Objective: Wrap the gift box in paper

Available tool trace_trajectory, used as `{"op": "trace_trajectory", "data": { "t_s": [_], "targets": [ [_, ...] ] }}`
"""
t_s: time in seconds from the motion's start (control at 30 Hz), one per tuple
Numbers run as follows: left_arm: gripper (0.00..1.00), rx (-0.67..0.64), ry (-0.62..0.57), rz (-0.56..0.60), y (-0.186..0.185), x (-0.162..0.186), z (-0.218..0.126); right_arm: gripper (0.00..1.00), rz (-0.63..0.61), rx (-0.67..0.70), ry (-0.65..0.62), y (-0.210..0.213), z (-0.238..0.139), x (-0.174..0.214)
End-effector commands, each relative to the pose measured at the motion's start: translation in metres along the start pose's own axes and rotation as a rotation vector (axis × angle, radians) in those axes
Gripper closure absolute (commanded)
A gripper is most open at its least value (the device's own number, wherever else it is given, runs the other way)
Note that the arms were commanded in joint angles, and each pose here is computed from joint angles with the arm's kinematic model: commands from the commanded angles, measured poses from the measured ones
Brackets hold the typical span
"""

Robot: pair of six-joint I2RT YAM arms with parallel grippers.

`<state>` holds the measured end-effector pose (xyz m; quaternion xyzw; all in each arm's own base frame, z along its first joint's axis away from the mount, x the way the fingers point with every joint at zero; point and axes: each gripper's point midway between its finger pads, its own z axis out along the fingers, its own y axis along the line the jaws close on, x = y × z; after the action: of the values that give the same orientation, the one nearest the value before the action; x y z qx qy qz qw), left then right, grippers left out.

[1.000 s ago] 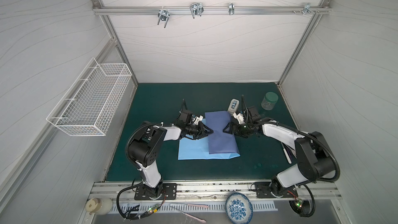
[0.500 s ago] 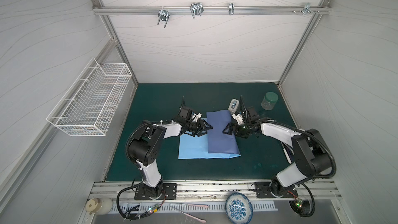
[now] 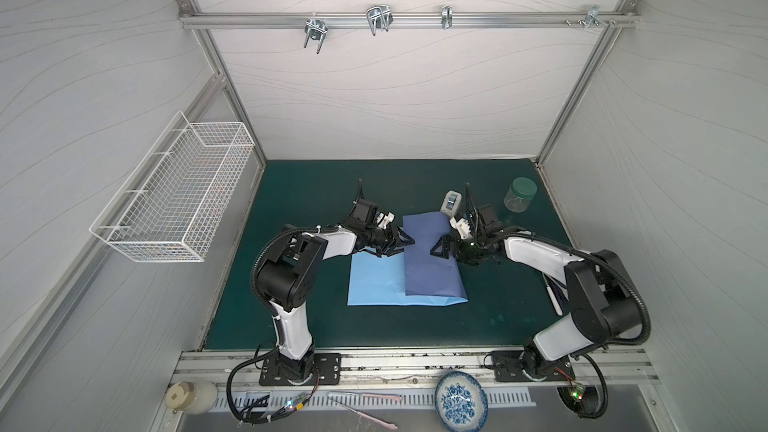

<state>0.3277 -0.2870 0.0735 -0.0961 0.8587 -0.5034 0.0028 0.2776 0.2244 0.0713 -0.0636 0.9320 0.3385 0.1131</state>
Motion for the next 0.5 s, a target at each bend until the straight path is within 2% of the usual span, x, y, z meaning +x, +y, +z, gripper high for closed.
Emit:
{"op": "trace_trajectory", "data": {
  "t_s": [0.0,0.27,0.47],
  "targets": [
    [0.57,0.026,0.000,0.016,-0.010,-0.006,0.003,0.01,-0.019,0.018,-0.068,0.004,-0.017,-0.014],
    [0.43,0.086,-0.023,0.038,-0.023,0.001,-0.009,0.01,-0.041,0.119,-0.144,-0.011,-0.042,-0.011],
    [0.37,0.136,-0.022,0.058,-0.032,0.017,-0.021,0.01,0.000,0.034,-0.136,-0.004,-0.040,-0.015]
  ]
}}
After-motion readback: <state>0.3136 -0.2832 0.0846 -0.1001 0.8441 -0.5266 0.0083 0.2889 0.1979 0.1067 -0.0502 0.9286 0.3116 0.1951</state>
